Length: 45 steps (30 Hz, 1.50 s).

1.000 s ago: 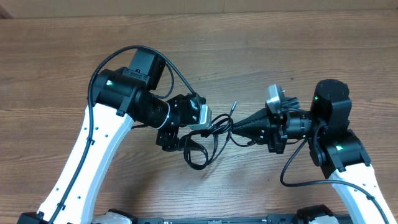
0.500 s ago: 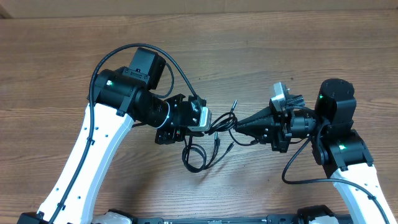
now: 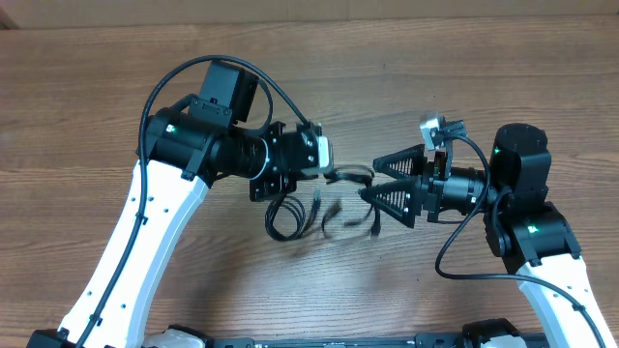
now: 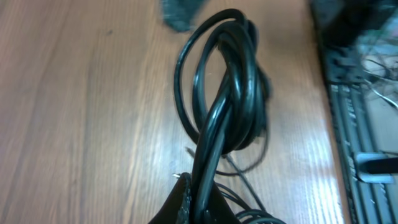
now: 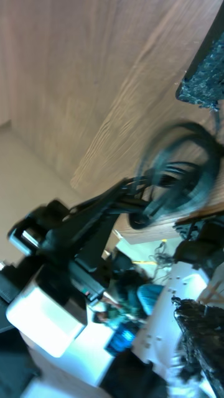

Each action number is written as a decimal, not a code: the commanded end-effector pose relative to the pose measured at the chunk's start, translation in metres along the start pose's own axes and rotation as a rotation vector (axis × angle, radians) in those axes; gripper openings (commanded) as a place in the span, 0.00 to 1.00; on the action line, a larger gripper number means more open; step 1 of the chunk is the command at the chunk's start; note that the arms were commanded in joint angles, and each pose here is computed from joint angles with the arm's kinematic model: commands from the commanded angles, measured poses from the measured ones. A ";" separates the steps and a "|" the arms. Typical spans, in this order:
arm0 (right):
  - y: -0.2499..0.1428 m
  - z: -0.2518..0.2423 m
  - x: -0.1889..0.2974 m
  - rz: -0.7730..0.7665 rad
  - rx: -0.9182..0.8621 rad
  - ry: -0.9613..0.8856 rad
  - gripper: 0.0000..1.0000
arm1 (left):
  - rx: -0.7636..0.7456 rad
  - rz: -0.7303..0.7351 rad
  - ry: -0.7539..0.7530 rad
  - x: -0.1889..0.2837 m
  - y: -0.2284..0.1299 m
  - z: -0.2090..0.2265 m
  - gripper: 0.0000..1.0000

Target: Untangle cables

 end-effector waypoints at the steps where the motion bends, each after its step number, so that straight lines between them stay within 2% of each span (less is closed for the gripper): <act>1: 0.005 -0.002 0.004 -0.024 -0.126 -0.097 1.00 | 0.160 0.033 0.099 0.004 0.000 0.008 0.04; 11: 0.003 -0.004 0.004 -0.042 -0.529 -0.115 1.00 | 0.224 -0.013 0.129 0.005 0.007 0.014 0.04; 16: 0.004 -0.004 0.004 -0.048 -0.591 -0.112 1.00 | 0.224 -0.087 0.092 0.004 0.016 0.014 0.04; 20: 0.006 -0.004 0.004 -0.062 -0.628 -0.105 0.91 | 0.234 -0.077 0.084 -0.005 0.014 0.022 0.04; 24: 0.010 -0.004 0.004 -0.084 -0.635 -0.112 0.88 | 0.294 -0.059 0.025 -0.023 0.011 0.029 0.04; 29: 0.009 -0.009 0.003 -0.087 -0.644 -0.131 0.78 | 0.250 -0.081 -0.012 -0.034 0.022 0.023 0.04; 35: 0.007 -0.017 0.000 -0.077 -0.659 -0.143 0.76 | 0.176 -0.089 -0.053 -0.049 0.039 0.005 0.04; 37: 0.006 -0.020 -0.001 -0.077 -0.660 -0.151 0.67 | 0.169 -0.085 -0.065 -0.051 0.040 0.002 0.04; 38: 0.006 -0.022 -0.001 -0.078 -0.667 -0.163 0.47 | 0.168 -0.082 -0.070 -0.052 0.041 0.000 0.04; 39: 0.005 -0.024 -0.002 -0.078 -0.671 -0.167 0.38 | 0.169 -0.080 -0.072 -0.052 0.041 0.000 0.04; 41: 0.004 -0.028 -0.003 -0.073 -0.684 -0.173 0.25 | 0.172 -0.076 -0.074 -0.052 0.040 -0.001 0.04; 45: 0.001 -0.036 -0.007 -0.059 -0.711 -0.181 0.08 | 0.182 -0.064 -0.081 -0.052 0.038 -0.002 0.04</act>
Point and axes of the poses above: each gripper's point midway between its finger pads, its own x axis back along the fingers, its own z axis along the line the jaws close on, y = z × x, the point moved 9 cm from there along x, back along the fingers, and after that the axes turned 10 degrees about x, right-handed, at the moved point
